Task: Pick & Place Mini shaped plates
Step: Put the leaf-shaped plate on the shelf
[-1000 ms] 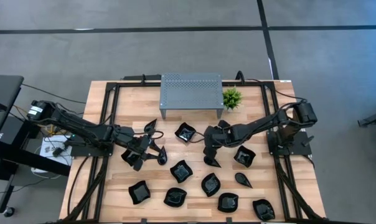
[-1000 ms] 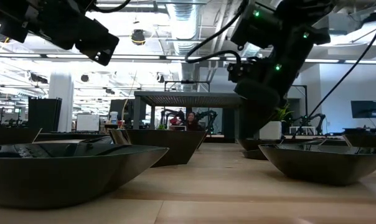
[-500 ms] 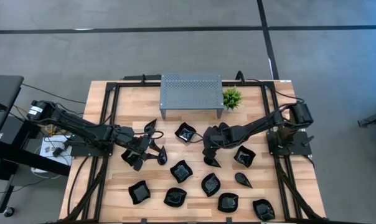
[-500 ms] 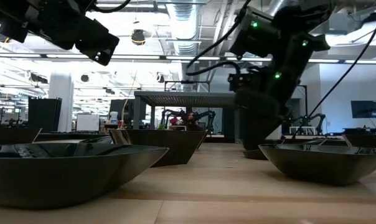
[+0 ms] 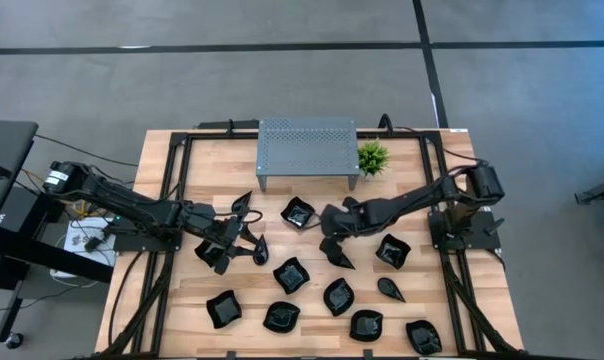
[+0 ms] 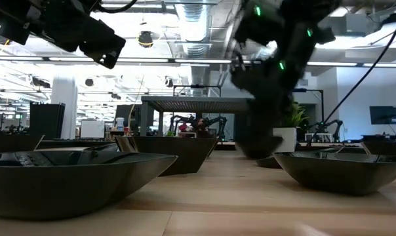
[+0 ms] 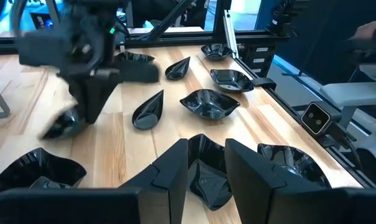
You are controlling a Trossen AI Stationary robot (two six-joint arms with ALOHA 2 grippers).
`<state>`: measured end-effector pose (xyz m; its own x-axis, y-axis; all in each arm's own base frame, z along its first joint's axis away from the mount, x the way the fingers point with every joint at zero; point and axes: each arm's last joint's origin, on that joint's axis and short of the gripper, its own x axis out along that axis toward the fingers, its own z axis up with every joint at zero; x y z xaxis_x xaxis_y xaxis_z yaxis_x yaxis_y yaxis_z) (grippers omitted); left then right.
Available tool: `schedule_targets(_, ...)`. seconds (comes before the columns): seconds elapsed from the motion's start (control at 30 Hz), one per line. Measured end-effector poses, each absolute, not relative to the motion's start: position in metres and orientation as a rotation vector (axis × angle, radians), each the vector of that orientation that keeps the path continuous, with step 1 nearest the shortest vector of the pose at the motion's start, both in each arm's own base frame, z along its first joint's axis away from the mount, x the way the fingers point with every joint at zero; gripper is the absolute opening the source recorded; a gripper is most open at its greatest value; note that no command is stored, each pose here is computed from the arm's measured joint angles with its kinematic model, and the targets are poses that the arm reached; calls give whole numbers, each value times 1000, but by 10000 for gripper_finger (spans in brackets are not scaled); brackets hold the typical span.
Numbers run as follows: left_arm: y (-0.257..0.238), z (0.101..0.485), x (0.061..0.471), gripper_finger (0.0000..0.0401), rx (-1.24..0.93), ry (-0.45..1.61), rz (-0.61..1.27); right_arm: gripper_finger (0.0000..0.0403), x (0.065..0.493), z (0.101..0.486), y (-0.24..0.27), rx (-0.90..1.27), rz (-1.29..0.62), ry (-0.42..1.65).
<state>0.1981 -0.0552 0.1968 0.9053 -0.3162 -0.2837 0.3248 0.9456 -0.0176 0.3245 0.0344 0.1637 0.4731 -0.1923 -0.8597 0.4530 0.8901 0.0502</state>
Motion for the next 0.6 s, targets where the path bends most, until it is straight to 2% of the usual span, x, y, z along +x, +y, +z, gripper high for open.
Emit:
schedule_targets(0.13, -55, 201, 196, 108, 28, 265, -331, 6, 341, 199, 46, 190, -317, 963)
schedule_targets(0.37, -52, 217, 187, 108, 20, 176, -333, 4, 365, 257, 56, -78, -306, 771)
schedule_targets(0.6, -48, 238, 172, 108, 9, 51, -333, 2, 390, 293, 17, -340, -412, 468)
